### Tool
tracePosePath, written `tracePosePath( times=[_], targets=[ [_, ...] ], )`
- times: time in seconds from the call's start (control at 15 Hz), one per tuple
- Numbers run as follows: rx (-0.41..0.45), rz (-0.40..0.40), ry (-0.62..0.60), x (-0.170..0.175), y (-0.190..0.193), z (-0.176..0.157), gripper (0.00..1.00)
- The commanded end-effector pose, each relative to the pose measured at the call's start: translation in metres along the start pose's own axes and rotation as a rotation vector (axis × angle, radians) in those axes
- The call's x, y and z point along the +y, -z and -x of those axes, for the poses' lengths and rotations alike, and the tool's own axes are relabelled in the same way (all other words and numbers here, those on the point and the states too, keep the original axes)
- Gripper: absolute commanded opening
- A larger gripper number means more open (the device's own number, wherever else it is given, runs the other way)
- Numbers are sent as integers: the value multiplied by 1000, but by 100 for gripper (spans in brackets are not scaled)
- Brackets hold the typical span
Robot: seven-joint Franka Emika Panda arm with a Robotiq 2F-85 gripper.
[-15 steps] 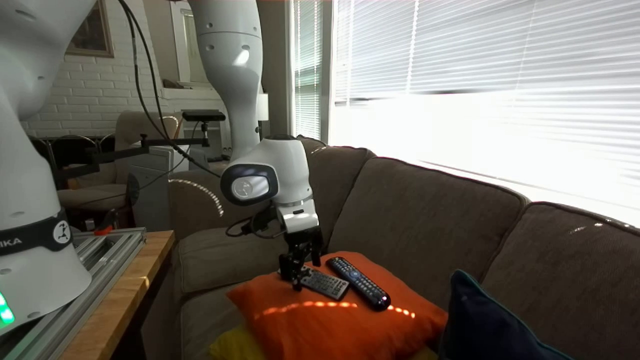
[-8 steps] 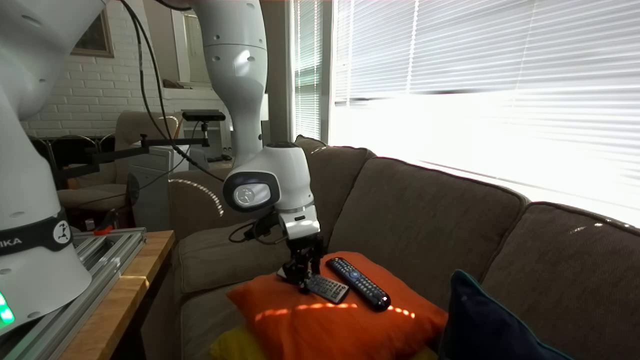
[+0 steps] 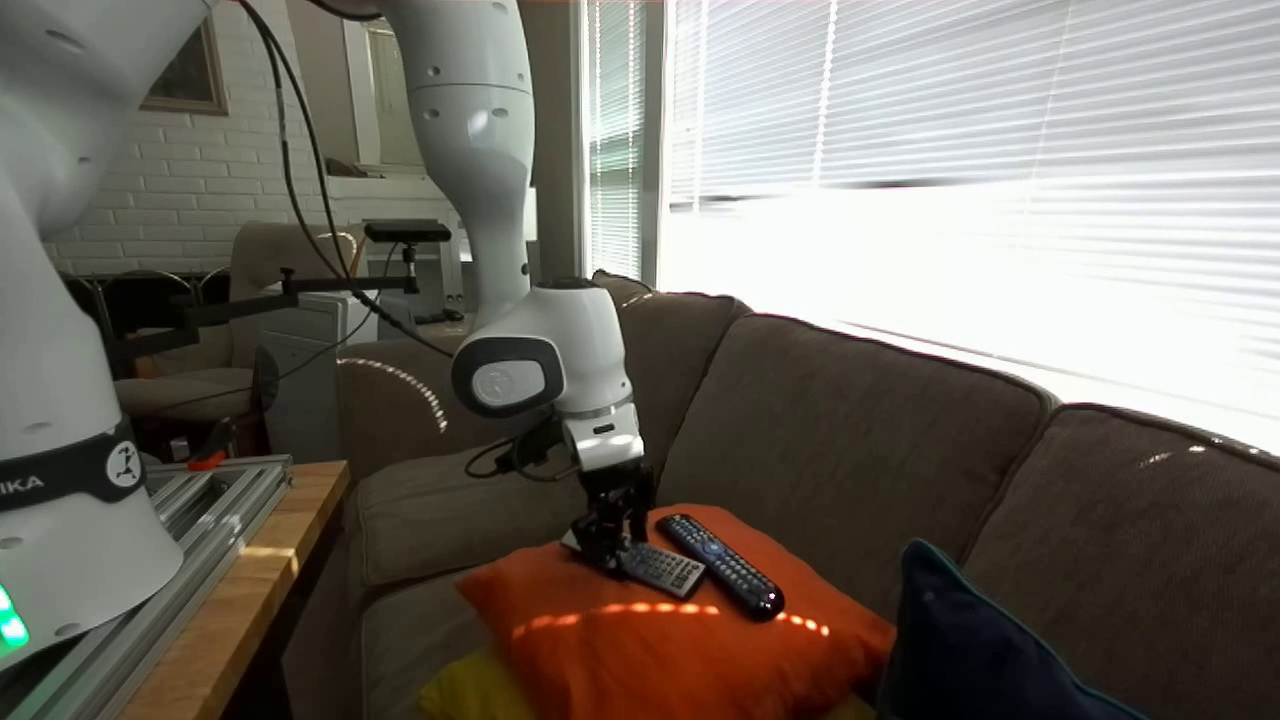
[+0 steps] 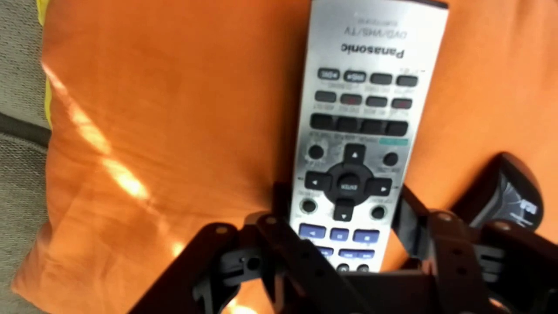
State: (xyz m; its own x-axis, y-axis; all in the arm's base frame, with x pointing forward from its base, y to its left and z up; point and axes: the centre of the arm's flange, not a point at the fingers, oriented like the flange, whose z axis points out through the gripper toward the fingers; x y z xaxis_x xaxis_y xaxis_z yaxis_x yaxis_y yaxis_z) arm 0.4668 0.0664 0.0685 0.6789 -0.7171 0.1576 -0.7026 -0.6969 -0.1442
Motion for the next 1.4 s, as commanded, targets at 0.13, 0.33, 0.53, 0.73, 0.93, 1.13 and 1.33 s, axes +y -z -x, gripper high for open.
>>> tracePosePath(
  times=[0.13, 0.33, 0.53, 0.73, 0.93, 1.13, 1.33],
  targets=[
    [58, 13, 16, -5, 43, -17, 34],
    [65, -15, 123, 3, 59, -41, 34],
    [50, -36, 292, 14, 75, -69, 34],
    [41, -12, 454, 31, 86, -95, 34],
    [46, 46, 610, 52, 88, -117, 34],
    [78, 119, 745, 71, 79, -136, 34],
    [99, 168, 857, 87, 69, -154, 34]
  ],
)
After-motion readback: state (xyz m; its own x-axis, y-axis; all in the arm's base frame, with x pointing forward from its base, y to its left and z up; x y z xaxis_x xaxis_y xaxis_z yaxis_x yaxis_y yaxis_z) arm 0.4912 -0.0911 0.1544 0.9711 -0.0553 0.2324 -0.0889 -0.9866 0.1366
